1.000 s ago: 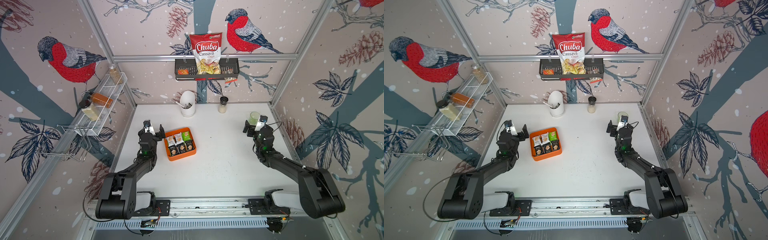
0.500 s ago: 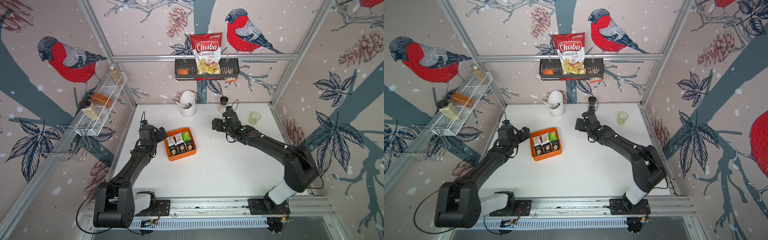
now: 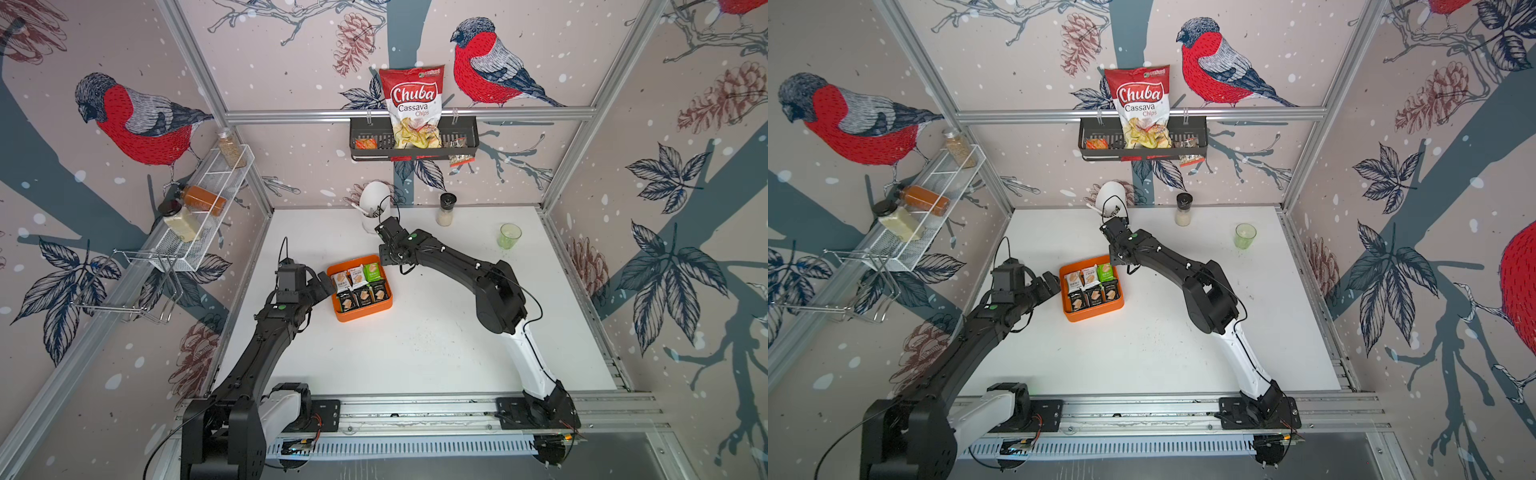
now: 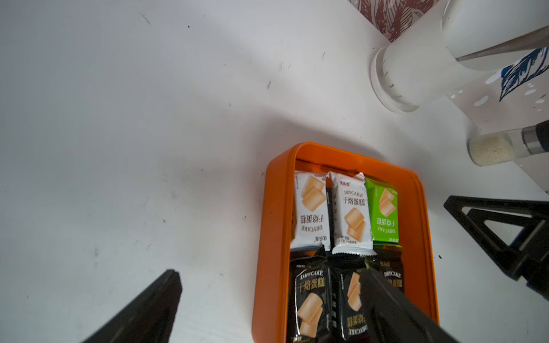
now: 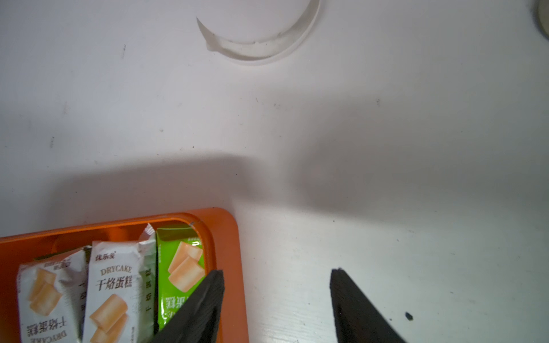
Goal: Take the cookies out of the storage box
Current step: Move the storage box to the center of the board.
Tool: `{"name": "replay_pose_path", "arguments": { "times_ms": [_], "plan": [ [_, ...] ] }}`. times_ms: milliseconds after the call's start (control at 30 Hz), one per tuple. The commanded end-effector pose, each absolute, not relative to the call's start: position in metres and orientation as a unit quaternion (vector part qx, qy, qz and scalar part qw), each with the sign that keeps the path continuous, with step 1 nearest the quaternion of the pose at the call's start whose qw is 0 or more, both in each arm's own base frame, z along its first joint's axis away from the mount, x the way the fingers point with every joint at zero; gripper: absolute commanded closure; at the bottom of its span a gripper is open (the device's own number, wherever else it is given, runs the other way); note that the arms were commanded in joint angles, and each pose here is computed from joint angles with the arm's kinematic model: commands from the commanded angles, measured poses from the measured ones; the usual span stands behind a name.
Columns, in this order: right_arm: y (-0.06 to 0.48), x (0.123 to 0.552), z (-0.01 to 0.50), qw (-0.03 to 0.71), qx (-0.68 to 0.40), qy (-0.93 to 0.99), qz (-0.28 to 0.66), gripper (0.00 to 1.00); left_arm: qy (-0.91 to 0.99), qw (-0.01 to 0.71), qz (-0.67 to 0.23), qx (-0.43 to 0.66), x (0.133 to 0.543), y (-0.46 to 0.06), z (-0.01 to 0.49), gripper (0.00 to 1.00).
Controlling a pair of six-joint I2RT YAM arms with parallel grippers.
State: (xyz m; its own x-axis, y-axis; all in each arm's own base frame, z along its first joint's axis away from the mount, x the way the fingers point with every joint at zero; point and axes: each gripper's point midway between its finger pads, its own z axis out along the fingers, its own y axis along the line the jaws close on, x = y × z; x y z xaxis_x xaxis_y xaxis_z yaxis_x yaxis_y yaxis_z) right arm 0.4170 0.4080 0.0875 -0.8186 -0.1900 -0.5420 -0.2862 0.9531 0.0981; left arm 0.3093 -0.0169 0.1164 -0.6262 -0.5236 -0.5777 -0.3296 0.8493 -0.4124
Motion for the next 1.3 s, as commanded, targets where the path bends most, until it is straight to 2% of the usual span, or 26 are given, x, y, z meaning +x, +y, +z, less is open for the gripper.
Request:
{"name": "replay_pose_path", "arguments": {
  "times_ms": [0, 133, 567, 767, 967, 1167, 1267],
  "plan": [
    [0.412, 0.398, 0.079, 0.235, -0.153, 0.955, 0.093, 0.39, 0.898, 0.346, -0.128, -0.241, 0.297, -0.015, 0.109, 0.03],
    [0.427, 0.386, 0.083, 0.232, -0.171, 0.950, 0.115, 0.42, 0.898, 0.350, -0.118, -0.239, 0.296, -0.012, 0.112, 0.03],
    [0.424, 0.378, 0.068, 0.220, -0.175, 0.954, 0.103, 0.66, 0.897, 0.353, -0.114, -0.239, 0.296, -0.011, 0.113, 0.03],
    [0.426, 0.374, 0.064, 0.218, -0.177, 0.955, 0.097, 0.69, 0.897, 0.353, -0.114, -0.241, 0.295, -0.010, 0.113, 0.03],
    [0.427, 0.369, 0.061, 0.219, -0.178, 0.955, 0.088, 0.81, 0.896, 0.353, -0.116, -0.241, 0.294, -0.011, 0.114, 0.03],
    [0.420, 0.371, 0.070, 0.231, -0.170, 0.955, 0.071, 0.99, 0.897, 0.352, -0.124, -0.236, 0.294, -0.015, 0.115, 0.03],
    [0.409, 0.371, 0.080, 0.241, -0.166, 0.954, 0.055, 1.00, 0.898, 0.352, -0.131, -0.228, 0.295, -0.021, 0.115, 0.03]
  ]
}}
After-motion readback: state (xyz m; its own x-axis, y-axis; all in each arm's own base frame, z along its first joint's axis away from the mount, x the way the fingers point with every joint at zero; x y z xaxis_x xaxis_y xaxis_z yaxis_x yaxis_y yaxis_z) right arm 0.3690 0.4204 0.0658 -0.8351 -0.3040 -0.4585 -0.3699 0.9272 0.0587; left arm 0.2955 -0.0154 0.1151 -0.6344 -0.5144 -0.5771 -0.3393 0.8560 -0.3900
